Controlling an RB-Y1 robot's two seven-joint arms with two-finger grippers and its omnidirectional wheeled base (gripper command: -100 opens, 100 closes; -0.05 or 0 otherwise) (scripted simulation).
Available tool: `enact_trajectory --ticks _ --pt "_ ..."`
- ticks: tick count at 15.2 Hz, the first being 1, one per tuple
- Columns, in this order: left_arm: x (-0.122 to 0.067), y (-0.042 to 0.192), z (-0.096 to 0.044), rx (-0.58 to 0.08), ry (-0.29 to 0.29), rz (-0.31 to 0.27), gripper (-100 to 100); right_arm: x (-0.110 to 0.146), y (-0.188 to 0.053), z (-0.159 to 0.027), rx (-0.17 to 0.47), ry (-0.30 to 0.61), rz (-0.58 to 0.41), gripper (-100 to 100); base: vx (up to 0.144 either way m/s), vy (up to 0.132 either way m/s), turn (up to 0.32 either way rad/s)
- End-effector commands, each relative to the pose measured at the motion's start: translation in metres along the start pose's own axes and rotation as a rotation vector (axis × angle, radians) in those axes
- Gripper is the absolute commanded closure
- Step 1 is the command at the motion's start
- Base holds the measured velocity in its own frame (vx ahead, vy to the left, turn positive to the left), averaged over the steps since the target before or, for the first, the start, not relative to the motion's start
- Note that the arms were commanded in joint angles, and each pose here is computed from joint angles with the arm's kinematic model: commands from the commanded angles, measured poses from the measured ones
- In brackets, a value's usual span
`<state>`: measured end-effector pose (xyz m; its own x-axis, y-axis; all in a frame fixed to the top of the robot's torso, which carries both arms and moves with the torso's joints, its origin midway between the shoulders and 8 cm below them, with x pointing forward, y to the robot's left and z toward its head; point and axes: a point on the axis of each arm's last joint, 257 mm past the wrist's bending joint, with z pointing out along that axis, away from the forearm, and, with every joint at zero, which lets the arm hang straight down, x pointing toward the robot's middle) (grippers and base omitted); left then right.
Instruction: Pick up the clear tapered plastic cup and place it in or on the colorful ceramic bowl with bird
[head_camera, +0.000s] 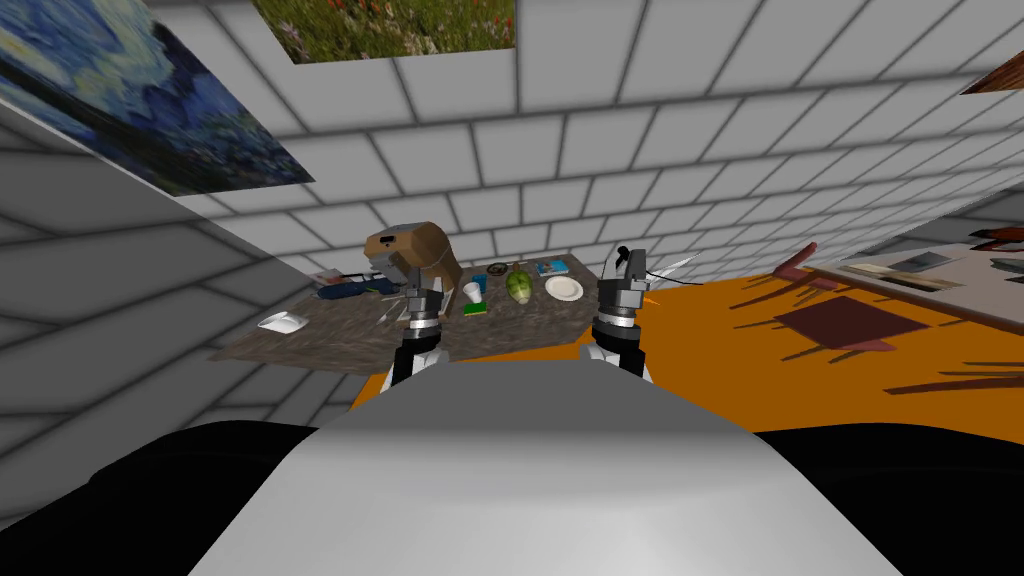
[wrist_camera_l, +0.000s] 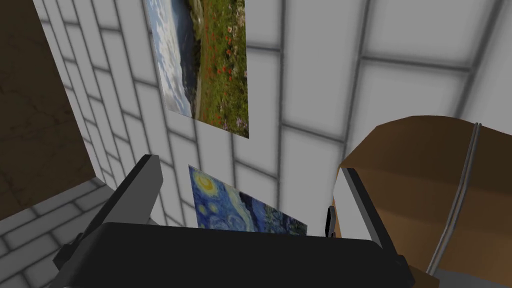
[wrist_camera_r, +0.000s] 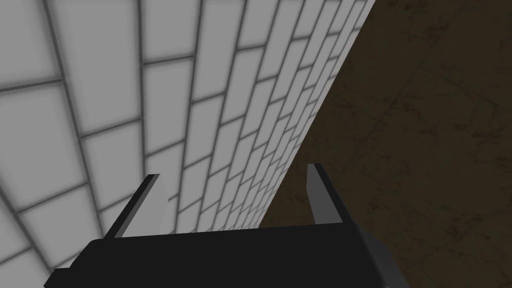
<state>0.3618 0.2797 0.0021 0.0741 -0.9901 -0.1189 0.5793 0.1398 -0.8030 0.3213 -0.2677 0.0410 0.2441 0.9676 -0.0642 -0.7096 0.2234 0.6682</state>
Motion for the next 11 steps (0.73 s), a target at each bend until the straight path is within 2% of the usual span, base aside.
enact_trajectory --ticks 1,2,3,6,8,9,10,11 --pt "-0.003 0.015 0.000 -0.044 0.022 0.016 -100 0.000 0.000 0.000 0.000 0.000 0.000 0 -0.014 -0.020 -0.088" --pt "-0.009 0.032 -0.002 -0.097 0.035 0.029 -100 0.000 0.000 0.000 0.000 0.000 0.000 0 -0.013 -0.022 -0.108" --pt "-0.008 0.032 -0.002 -0.098 0.044 0.035 -100 0.000 0.000 0.000 0.000 0.000 0.000 0 -0.012 -0.021 -0.095" --pt "-0.023 0.065 -0.006 -0.199 0.073 0.071 -100 0.000 0.000 0.000 0.000 0.000 0.000 0 -0.012 -0.025 -0.127" --pt "-0.023 0.070 -0.006 -0.217 0.082 0.076 -100 0.000 0.000 0.000 0.000 0.000 0.000 0 -0.013 -0.022 -0.065" --pt "-0.033 0.086 -0.009 -0.270 0.096 0.097 -100 0.000 0.000 0.000 0.000 0.000 0.000 0 -0.009 -0.024 -0.111" --pt "-0.033 0.089 -0.010 -0.281 0.097 0.098 -100 0.000 0.000 0.000 0.000 0.000 0.000 0 -0.010 -0.024 -0.128" --pt "-0.045 0.103 -0.012 -0.327 0.102 0.116 -100 0.000 0.000 0.000 0.000 0.000 0.000 0 -0.012 -0.028 -0.163"
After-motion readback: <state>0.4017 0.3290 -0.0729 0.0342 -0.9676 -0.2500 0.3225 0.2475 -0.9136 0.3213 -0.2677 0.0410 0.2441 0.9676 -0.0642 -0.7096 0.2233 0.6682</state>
